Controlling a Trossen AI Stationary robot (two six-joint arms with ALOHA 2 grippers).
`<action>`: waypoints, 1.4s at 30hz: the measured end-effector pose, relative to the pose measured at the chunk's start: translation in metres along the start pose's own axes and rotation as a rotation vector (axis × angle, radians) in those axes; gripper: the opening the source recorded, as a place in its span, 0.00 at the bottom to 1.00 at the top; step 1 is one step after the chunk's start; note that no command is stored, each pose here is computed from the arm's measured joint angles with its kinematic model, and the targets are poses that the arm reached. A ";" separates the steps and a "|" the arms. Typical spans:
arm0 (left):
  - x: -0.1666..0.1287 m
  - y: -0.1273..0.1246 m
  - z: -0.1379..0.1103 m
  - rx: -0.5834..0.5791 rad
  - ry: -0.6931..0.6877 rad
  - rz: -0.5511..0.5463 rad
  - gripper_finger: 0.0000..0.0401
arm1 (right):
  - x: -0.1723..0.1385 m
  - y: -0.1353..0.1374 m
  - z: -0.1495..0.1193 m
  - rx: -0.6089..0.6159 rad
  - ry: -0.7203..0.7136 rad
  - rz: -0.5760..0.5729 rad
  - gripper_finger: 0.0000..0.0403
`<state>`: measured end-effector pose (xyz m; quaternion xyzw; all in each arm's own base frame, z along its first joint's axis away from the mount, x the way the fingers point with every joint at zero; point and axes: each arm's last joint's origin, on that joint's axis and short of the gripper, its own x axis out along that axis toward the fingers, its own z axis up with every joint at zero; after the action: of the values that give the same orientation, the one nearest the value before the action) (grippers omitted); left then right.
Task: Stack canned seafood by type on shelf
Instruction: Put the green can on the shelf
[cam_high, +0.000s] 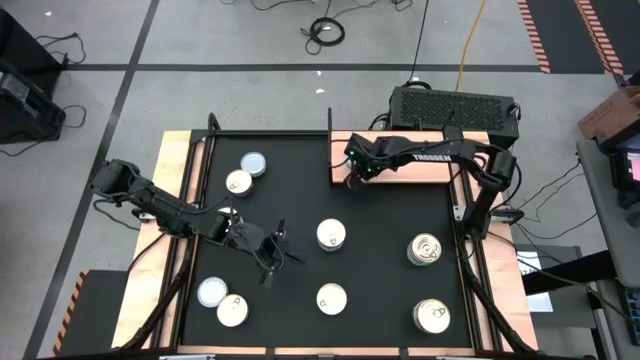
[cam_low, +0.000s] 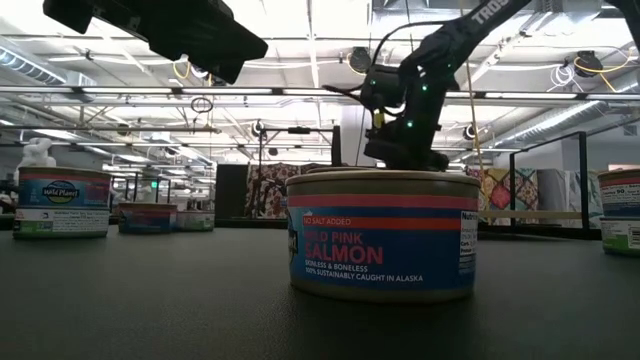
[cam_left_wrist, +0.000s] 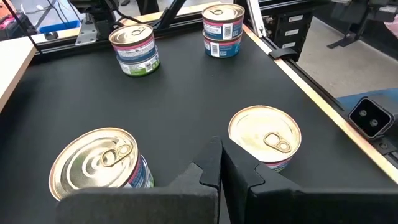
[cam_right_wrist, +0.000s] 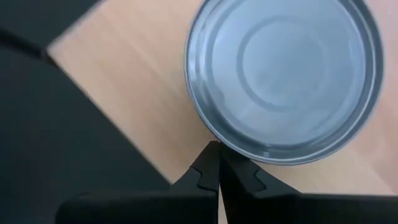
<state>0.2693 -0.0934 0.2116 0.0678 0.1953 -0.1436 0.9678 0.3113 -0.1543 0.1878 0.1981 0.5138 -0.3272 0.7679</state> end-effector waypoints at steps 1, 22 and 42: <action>0.000 0.000 0.000 0.001 0.000 0.000 0.02 | 0.000 -0.001 0.002 0.006 -0.014 0.001 0.00; 0.000 0.000 0.000 0.001 0.000 0.000 0.02 | 0.005 -0.028 0.023 0.099 -0.149 -0.001 0.00; -0.007 0.012 0.008 -0.050 -0.045 0.082 0.02 | -0.095 0.036 -0.025 -0.092 -0.185 0.205 0.00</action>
<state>0.2692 -0.0818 0.2225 0.0483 0.1740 -0.1003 0.9784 0.2953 -0.0840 0.2644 0.1831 0.4326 -0.2399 0.8496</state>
